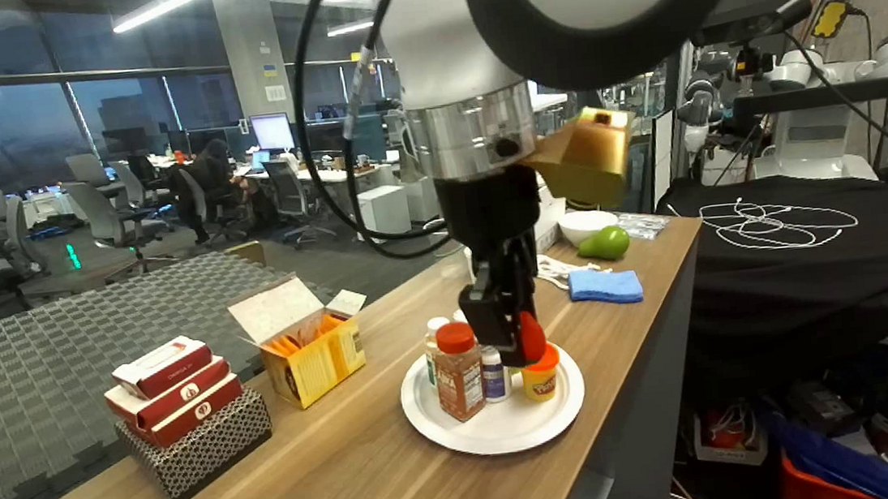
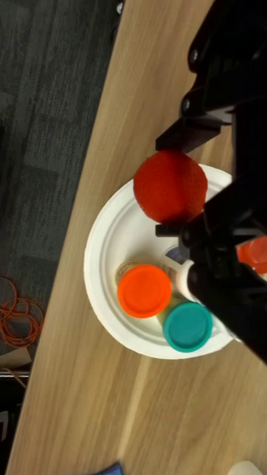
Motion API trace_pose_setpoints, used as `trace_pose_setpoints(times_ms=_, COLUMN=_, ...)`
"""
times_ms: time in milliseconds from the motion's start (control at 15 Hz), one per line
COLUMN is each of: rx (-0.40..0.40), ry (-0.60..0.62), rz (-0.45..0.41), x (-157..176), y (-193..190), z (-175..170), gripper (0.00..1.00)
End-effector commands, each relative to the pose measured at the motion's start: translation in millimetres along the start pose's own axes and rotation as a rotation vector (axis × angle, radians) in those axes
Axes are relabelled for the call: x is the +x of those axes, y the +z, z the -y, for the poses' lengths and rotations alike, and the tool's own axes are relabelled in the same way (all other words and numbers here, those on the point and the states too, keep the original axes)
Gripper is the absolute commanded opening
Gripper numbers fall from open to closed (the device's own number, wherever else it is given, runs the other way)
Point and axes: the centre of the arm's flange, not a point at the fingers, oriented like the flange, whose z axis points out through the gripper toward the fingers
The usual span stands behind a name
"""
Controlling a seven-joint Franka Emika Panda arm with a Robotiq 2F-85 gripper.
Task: Pick up the bottles and small containers from the table and put them on the plate.
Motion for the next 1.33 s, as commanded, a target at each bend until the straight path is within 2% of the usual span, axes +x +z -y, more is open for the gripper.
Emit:
trace_pose_setpoints(times_ms=0, rx=-0.017, ry=-0.003, rz=-0.042, x=-39, y=22, z=-14, gripper=0.26)
trace_pose_setpoints(times_ms=333, rx=-0.033, ry=-0.011, rz=-0.126, x=-28, y=41, z=-38, gripper=0.26)
trace_pose_setpoints(times_ms=600, rx=-0.004, ry=-0.045, rz=-0.169, x=-17, y=47, z=-45, gripper=0.26)
trace_pose_setpoints(times_ms=1267, rx=0.105, ry=-0.221, rz=-0.151, x=10, y=72, z=-24, gripper=0.26)
